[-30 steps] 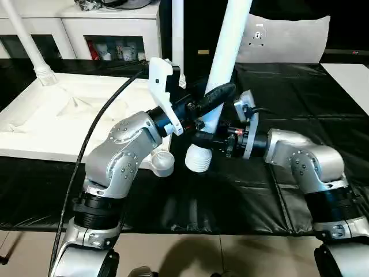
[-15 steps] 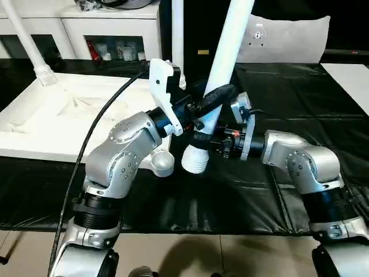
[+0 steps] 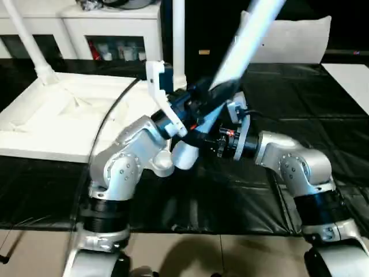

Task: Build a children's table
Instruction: Pick table leg

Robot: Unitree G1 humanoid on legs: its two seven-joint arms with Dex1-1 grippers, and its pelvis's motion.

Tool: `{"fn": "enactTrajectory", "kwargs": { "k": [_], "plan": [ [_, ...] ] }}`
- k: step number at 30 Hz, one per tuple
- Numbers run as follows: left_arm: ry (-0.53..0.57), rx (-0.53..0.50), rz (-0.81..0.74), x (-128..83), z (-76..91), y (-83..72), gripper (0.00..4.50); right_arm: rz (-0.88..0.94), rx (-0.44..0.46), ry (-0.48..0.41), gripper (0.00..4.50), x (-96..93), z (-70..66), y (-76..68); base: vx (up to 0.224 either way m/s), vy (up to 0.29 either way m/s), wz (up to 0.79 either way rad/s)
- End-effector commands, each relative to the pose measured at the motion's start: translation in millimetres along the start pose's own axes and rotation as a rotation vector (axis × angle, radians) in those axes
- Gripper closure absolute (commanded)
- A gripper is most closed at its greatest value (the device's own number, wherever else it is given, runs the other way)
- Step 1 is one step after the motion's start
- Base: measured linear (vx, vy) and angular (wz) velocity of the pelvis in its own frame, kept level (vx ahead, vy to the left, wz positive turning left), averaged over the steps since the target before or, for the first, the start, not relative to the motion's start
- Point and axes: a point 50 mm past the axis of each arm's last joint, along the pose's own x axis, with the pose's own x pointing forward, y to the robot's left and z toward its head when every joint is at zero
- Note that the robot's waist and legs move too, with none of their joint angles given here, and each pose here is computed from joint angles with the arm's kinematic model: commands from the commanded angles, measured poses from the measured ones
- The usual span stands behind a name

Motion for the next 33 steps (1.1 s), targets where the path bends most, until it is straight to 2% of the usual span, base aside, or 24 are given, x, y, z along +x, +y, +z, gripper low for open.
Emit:
{"fn": "enactTrajectory", "kwargs": {
  "k": [1, 5, 9, 11, 12, 15, 16, 18, 20, 22, 23, 25, 27, 30, 31, 33],
  "plan": [
    [-0.001, -0.024, -0.117, 12.4, 0.3, -20.2, 1.56, -0.033, 0.007, 0.022, 2.62, 1.9, -3.8, -1.5, 0.0, 0.0, 0.0],
    [-0.048, -0.034, -0.088, 7.7, 7.9, -17.0, 1.56, -0.088, 0.017, 0.006, 2.62, -1.2, -4.2, -5.2, 0.0, 0.0, 0.0],
    [-0.071, 0.022, -0.008, -7.1, 15.8, -8.8, 1.56, -0.163, 0.005, -0.028, 2.62, -8.4, -4.5, -9.1, 0.0, 0.0, 0.0],
    [-0.073, 0.042, 0.06, -15.6, 17.3, -1.7, 1.56, -0.24, -0.01, -0.041, 2.63, -13.2, -4.4, -12.4, 0.0, 0.0, 0.0],
    [-0.085, 0.071, 0.153, -25.9, 20.4, 7.5, 1.56, -0.29, -0.024, -0.055, 2.63, -16.4, -3.7, -13.8, 0.0, 0.0, 0.0],
    [-0.082, 0.135, 0.275, -35.8, 23.0, 18.1, 1.56, -0.339, -0.057, -0.08, 2.63, -20.0, -1.9, -14.8, 0.0, 0.0, 0.0],
    [-0.065, 0.174, 0.341, -46.2, 23.3, 24.5, 1.56, -0.405, -0.107, -0.092, 2.63, -25.9, 0.3, -16.0, 0.0, 0.0, 0.0],
    [-0.067, 0.176, 0.386, -52.7, 22.9, 27.9, 1.56, -0.439, -0.101, -0.112, 2.63, -29.9, 1.4, -15.9, 0.0, 0.0, 0.0],
    [-0.067, 0.186, 0.469, -63.7, 18.1, 34.5, 1.56, -0.529, -0.141, -0.121, 2.63, -36.0, 3.4, -17.1, 0.0, 0.0, 0.0],
    [-0.064, 0.191, 0.49, -67.4, 16.3, 36.4, 1.56, -0.559, -0.159, -0.124, 2.63, -37.8, 4.1, -17.2, 0.0, 0.0, 0.0],
    [-0.032, 0.223, 0.604, -85.4, 6.0, 47.2, 1.56, -0.654, -0.2, -0.164, 2.63, -41.5, 6.1, -18.0, 0.0, 0.0, 0.0],
    [0.001, 0.264, 0.673, -96.2, -0.1, 52.7, 1.56, -0.704, -0.21, -0.188, 2.63, -42.8, 6.2, -18.2, 0.0, 0.0, 0.0],
    [0.06, 0.292, 0.758, -115.5, -12.6, 57.0, 1.56, -0.819, -0.174, -0.149, 2.63, -46.8, -6.3, -22.3, 0.0, 0.0, 0.0],
    [0.073, 0.37, 0.811, -121.9, -12.1, 59.0, 1.56, -0.818, -0.161, -0.129, 2.63, -46.9, -12.0, -21.4, 0.0, 0.0, 0.0],
    [0.115, 0.437, 0.841, -126.0, -13.5, 60.6, 1.56, -0.828, -0.144, -0.128, 2.63, -47.6, -14.7, -20.7, 0.0, 0.0, 0.0],
    [0.167, 0.482, 0.862, -130.3, -16.9, 61.8, 1.56, -0.852, -0.146, -0.134, 2.63, -49.3, -16.1, -20.2, 0.0, 0.0, 0.0]
  ]
}}
